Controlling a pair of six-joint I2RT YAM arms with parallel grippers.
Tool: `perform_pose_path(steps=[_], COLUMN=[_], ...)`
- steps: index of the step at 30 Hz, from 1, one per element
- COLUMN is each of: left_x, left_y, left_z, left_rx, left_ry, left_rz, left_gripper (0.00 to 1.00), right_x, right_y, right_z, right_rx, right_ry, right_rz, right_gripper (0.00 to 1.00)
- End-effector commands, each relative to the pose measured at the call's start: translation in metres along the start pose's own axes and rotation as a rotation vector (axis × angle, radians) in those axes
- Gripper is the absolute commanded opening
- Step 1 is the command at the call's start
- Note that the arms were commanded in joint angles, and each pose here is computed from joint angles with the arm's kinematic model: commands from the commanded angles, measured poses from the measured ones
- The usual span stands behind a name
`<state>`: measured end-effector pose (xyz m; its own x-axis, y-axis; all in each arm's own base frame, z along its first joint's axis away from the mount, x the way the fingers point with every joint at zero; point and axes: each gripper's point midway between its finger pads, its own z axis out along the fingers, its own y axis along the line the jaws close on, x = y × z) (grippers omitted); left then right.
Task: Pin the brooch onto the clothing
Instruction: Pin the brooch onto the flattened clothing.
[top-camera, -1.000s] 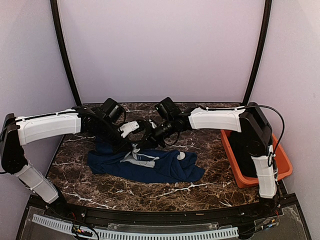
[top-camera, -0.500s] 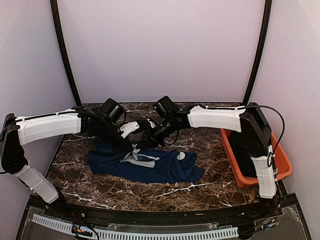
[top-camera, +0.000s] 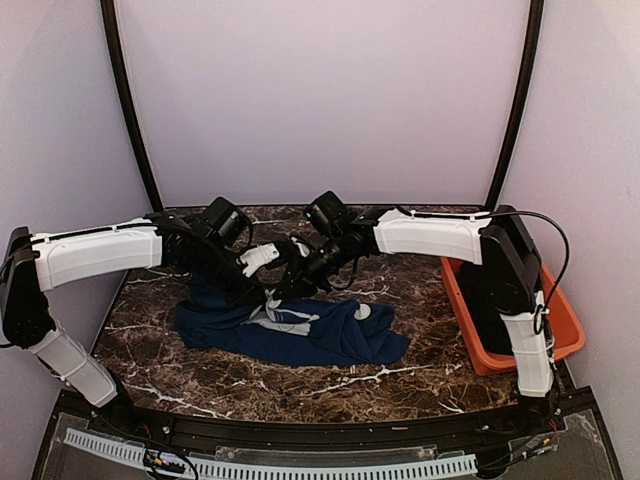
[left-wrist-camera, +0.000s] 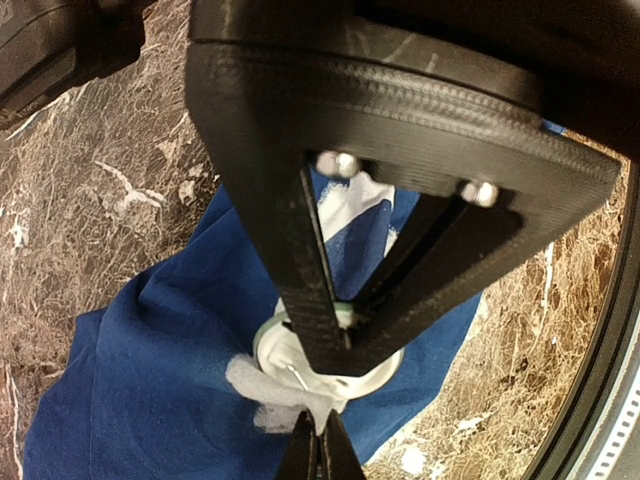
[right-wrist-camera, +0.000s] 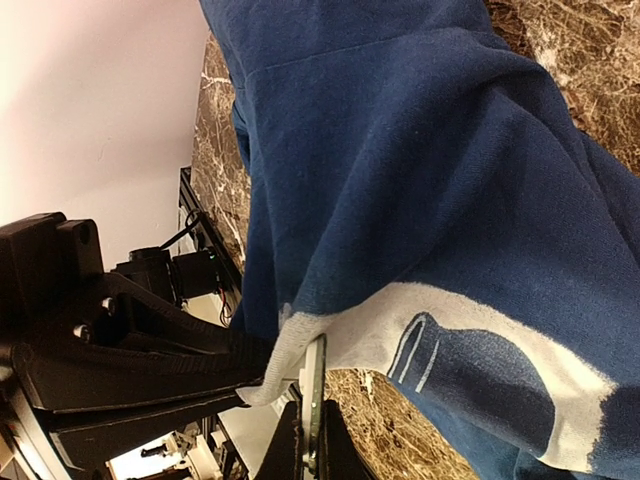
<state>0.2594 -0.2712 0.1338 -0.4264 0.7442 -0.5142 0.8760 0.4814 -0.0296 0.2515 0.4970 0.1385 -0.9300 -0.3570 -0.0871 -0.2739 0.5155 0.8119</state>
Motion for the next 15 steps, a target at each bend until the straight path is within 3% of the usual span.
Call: perform_pose_path(steps=[1, 15], left_x=[-0.005, -0.006], left_y=[0.001, 0.000], left_z=[-0.004, -0.004], left_rx=[0.000, 0.008], left_ry=[-0.021, -0.021], left_rz=[0.002, 0.004], left_gripper=[0.01, 0.01], right_x=[0.013, 0.007], right_y=[0.004, 0.004], right_z=[0.012, 0.000], right_rx=[-0.002, -0.048], right_ry=[0.050, 0.050], right_rz=[-0.018, -0.016], right_gripper=[0.00, 0.00])
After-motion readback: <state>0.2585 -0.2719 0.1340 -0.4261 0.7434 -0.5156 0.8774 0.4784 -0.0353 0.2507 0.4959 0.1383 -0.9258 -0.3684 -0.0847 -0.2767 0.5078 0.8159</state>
